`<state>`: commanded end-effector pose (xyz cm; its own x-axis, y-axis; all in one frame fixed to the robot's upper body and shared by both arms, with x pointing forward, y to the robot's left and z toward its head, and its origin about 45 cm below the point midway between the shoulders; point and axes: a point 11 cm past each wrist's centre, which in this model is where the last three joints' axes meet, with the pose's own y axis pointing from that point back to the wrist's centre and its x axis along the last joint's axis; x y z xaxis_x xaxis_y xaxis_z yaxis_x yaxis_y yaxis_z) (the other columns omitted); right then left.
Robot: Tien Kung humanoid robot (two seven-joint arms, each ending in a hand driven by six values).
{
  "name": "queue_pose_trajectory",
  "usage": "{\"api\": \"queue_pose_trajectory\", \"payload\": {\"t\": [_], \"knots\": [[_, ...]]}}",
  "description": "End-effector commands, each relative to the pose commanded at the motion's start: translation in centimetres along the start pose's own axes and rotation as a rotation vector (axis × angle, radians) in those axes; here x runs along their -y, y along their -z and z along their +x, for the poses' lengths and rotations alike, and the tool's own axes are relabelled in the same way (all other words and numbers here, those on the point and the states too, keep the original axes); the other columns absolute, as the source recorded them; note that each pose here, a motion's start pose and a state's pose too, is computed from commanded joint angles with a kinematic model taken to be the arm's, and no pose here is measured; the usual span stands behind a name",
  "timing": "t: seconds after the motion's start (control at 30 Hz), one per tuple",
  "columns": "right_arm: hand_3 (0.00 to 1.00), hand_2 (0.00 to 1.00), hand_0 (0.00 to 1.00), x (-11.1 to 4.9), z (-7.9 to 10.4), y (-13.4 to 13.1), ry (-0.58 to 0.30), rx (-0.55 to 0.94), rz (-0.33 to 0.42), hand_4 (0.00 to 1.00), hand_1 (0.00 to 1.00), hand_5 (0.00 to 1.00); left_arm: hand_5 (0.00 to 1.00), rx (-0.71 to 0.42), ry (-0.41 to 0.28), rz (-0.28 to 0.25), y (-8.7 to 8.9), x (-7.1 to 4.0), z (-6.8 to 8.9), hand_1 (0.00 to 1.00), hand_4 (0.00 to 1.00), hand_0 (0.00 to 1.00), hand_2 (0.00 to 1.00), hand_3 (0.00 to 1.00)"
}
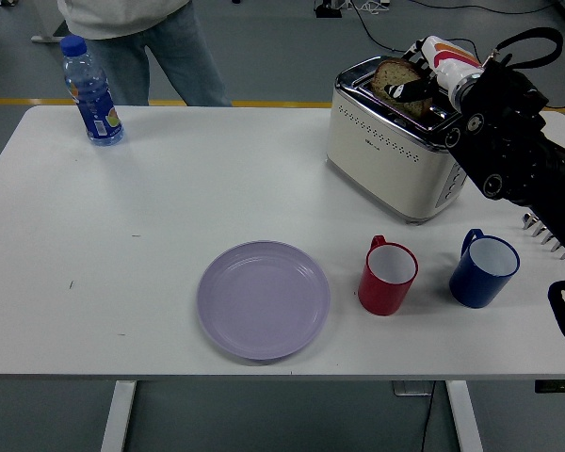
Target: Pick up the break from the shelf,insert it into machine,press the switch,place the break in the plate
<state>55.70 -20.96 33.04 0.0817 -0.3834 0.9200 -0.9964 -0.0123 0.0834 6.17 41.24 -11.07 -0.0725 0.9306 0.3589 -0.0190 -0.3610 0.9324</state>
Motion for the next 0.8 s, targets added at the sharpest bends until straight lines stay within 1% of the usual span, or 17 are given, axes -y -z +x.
{"api": "queue_pose_trajectory", "payload": {"t": [0.03,0.07,0.23,0.27,0.43,0.47,0.63,0.67,0.8], "knots": [[0.657,0.555,0.559,0.0,0.0,0.0,-0.002,-0.001,-0.001,0.777,0.532,0.351,0.811,0.0,0.0,0.0,0.0,0.0,0.0,0.718,0.306,0.695,0.7,0.573],[0.642,0.534,0.518,0.0,0.1,-0.1,-0.005,-0.003,-0.002,0.767,0.509,0.342,0.811,0.001,-0.001,0.0,0.0,0.0,0.0,0.719,0.306,0.695,0.701,0.574],[0.642,0.534,0.518,0.1,0.3,0.0,-0.015,-0.012,-0.003,0.767,0.509,0.342,0.811,0.004,-0.003,0.0,0.0,0.0,0.1,0.719,0.306,0.695,0.701,0.574],[0.621,0.505,0.455,0.1,0.3,0.0,-0.016,-0.015,-0.002,0.748,0.477,0.32,0.815,0.006,-0.003,0.0,0.0,0.0,0.1,0.719,0.308,0.696,0.7,0.573],[0.621,0.505,0.455,0.1,0.3,0.3,-0.016,-0.039,0.002,0.748,0.477,0.32,0.815,0.011,-0.005,0.0,0.0,0.0,0.2,0.719,0.308,0.696,0.7,0.573],[0.604,0.495,0.422,0.1,0.4,0.3,-0.016,-0.044,0.002,0.75,0.455,0.309,0.814,0.011,-0.005,-0.001,-0.1,0.0,0.2,0.719,0.309,0.696,0.701,0.572],[0.604,0.495,0.422,0.2,1.0,0.4,-0.026,-0.075,0.003,0.75,0.455,0.309,0.814,0.01,-0.006,-0.008,-0.4,0.0,0.2,0.719,0.309,0.696,0.701,0.572],[0.582,0.48,0.386,0.2,1.1,0.5,-0.03,-0.082,0.004,0.73,0.426,0.287,0.814,0.01,-0.006,-0.01,-0.5,0.0,0.2,0.718,0.308,0.696,0.7,0.572],[0.582,0.48,0.386,0.3,1.4,0.8,-0.034,-0.12,0.013,0.73,0.426,0.287,0.814,0.007,-0.006,-0.012,-0.6,-0.1,0.2,0.718,0.308,0.696,0.7,0.572]]}}
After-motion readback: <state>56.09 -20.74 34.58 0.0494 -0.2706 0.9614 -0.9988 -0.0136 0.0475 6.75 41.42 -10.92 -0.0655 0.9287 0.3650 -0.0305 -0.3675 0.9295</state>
